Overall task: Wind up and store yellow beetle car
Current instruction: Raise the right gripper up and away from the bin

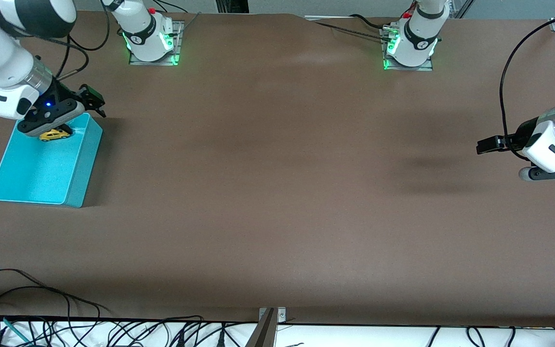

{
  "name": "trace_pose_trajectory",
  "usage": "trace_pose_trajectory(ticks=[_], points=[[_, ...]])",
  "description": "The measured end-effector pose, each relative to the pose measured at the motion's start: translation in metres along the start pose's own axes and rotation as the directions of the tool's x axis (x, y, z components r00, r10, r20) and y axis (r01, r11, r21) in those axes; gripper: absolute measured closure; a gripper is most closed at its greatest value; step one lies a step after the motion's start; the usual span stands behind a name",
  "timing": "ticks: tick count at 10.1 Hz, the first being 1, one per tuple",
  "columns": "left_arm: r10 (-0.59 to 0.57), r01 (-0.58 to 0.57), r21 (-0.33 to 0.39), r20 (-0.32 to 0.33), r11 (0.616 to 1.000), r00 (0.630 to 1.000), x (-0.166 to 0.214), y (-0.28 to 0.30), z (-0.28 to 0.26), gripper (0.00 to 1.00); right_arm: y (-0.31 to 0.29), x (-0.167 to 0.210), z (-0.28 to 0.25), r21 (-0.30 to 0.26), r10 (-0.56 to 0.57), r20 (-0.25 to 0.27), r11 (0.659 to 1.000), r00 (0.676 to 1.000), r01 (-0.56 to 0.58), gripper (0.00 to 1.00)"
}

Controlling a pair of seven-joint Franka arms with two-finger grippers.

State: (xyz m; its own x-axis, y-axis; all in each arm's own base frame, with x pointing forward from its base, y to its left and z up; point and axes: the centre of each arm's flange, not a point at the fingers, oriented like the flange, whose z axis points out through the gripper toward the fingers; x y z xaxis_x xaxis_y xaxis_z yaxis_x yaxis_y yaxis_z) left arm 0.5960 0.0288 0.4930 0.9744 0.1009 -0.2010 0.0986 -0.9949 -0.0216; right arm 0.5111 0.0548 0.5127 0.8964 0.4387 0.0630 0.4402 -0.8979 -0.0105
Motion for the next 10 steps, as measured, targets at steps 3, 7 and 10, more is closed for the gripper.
trace_pose_trajectory(ticks=[3, 7, 10], points=[[0.000, 0.000, 0.000, 0.000, 1.000, 1.000, 0.000, 0.000, 0.000, 0.00, 0.003, 0.033, -0.059, -0.024, 0.047, -0.018, 0.999, 0.999, -0.048, 0.00], [0.000, 0.000, 0.000, 0.000, 1.000, 1.000, 0.000, 0.000, 0.000, 0.00, -0.018, 0.064, -0.069, 0.002, 0.214, 0.030, 0.977, 0.976, -0.214, 0.00], [0.000, 0.000, 0.000, 0.000, 1.000, 1.000, 0.000, 0.000, 0.000, 0.00, -0.041, 0.076, -0.087, -0.003, 0.210, 0.016, 0.978, 0.978, -0.210, 0.00]])
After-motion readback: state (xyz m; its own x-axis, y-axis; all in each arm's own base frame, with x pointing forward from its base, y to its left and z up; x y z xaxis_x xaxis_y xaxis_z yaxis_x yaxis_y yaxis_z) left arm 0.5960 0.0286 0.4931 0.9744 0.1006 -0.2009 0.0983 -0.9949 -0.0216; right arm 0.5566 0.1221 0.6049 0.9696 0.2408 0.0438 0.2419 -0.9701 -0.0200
